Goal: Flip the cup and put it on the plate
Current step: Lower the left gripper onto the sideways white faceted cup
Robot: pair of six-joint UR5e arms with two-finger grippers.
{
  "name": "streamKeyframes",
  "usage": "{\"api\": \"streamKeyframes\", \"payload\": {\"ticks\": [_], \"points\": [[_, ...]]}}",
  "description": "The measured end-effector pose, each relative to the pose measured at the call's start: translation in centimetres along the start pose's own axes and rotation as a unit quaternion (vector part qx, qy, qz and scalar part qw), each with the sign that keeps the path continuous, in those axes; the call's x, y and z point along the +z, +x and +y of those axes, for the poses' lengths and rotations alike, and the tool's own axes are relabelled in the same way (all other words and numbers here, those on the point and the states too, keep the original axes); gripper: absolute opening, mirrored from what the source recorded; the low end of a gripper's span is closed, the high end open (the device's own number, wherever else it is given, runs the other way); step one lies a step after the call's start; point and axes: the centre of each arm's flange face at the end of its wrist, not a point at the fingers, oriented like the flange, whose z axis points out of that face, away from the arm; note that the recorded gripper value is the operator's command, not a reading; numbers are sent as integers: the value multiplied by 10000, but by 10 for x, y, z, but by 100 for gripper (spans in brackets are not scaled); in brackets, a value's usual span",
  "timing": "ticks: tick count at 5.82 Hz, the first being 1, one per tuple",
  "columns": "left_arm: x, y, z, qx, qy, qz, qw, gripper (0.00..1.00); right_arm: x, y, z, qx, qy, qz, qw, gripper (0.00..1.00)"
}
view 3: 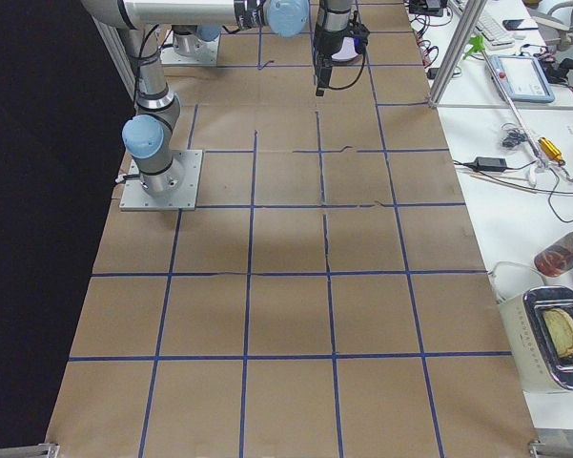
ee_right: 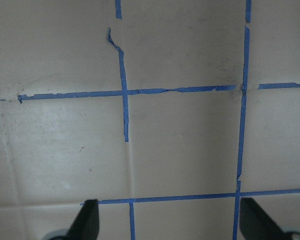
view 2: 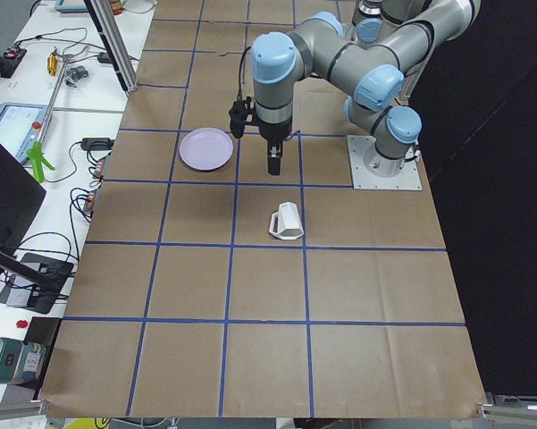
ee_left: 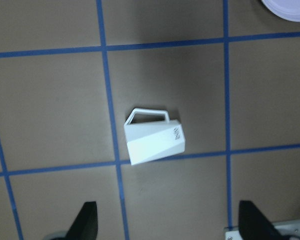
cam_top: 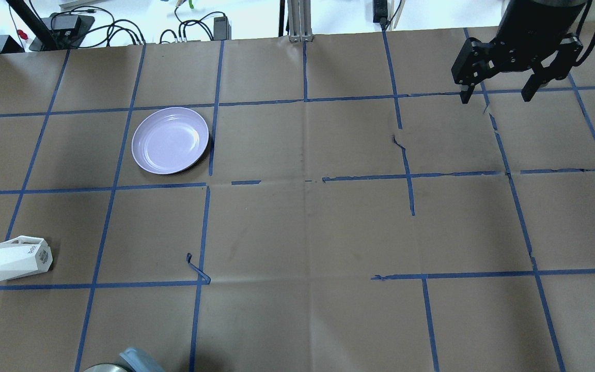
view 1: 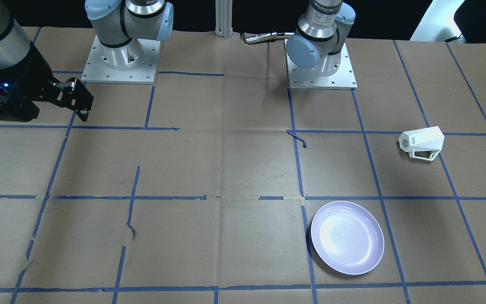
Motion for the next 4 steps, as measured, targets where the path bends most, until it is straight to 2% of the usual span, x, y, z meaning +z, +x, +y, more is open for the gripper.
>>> {"api": "streamKeyframes", "payload": {"ticks": [1, 2, 3, 4], "points": [[16, -46, 26, 59, -3, 153, 9999, 99, 0, 0, 0, 0, -1, 0, 10000, 100], [30, -67, 37, 15, 59, 370, 9993, 99, 0, 0, 0, 0, -6, 0, 10000, 100], [51, -84, 41, -104, 189, 781, 9967, 99, 0, 0, 0, 0, -8, 0, 10000, 100], [85, -110, 46, -312, 401, 1399, 9889, 99, 0, 0, 0, 1, -6, -1, 10000, 100]]}}
